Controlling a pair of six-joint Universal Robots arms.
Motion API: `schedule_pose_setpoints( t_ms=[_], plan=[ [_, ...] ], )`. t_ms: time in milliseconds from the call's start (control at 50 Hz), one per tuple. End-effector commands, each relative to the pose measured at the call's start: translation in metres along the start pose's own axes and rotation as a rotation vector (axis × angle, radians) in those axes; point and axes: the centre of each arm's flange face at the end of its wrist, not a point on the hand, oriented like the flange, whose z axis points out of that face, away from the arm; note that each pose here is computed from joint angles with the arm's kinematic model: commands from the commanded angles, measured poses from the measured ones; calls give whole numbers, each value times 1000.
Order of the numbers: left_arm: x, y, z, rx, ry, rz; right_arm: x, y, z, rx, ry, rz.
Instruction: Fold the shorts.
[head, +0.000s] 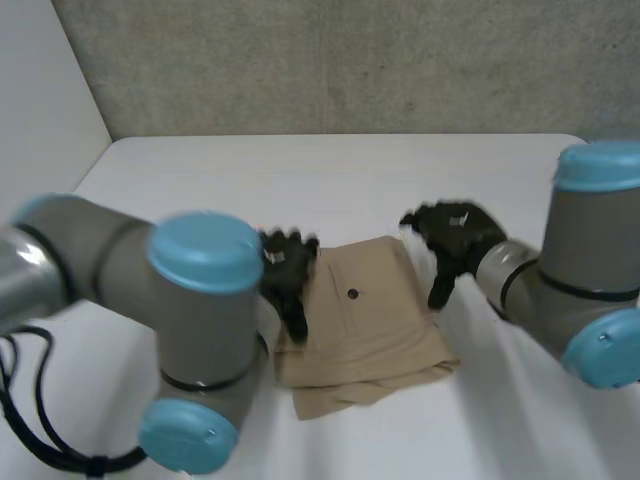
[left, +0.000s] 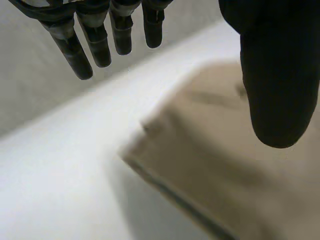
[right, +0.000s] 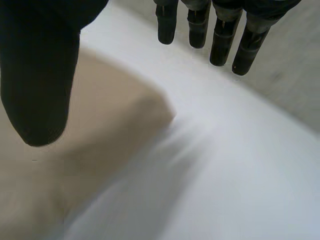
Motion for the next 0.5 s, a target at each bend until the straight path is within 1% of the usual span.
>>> schedule_pose_setpoints(
  t_ms=[20, 60, 80, 100, 120, 180, 240, 340, 500],
  plan=[
    [-63, -88, -32, 245, -136, -92, 31, -82, -48, 320, 180, 130],
    [-79, -105, -41, 296, -177, -110, 42, -110, -76, 427, 262, 163],
    [-93, -119, -49, 334, -210, -122, 45, -117, -83, 452, 286, 167],
    [-121, -137, -63, 357, -252, -129, 67, -127, -96, 458, 380, 163],
    [-124, -139, -64, 351, -250, -127, 70, -126, -96, 446, 389, 159],
    [-131, -140, -68, 317, -228, -126, 74, -125, -100, 392, 394, 145],
    [-131, -138, -69, 294, -208, -139, 72, -124, -102, 360, 377, 136],
    [-131, -137, -69, 289, -190, -179, 72, -124, -101, 354, 359, 133],
    [-130, -135, -68, 283, -185, -182, 70, -122, -99, 354, 320, 126]
  ],
)
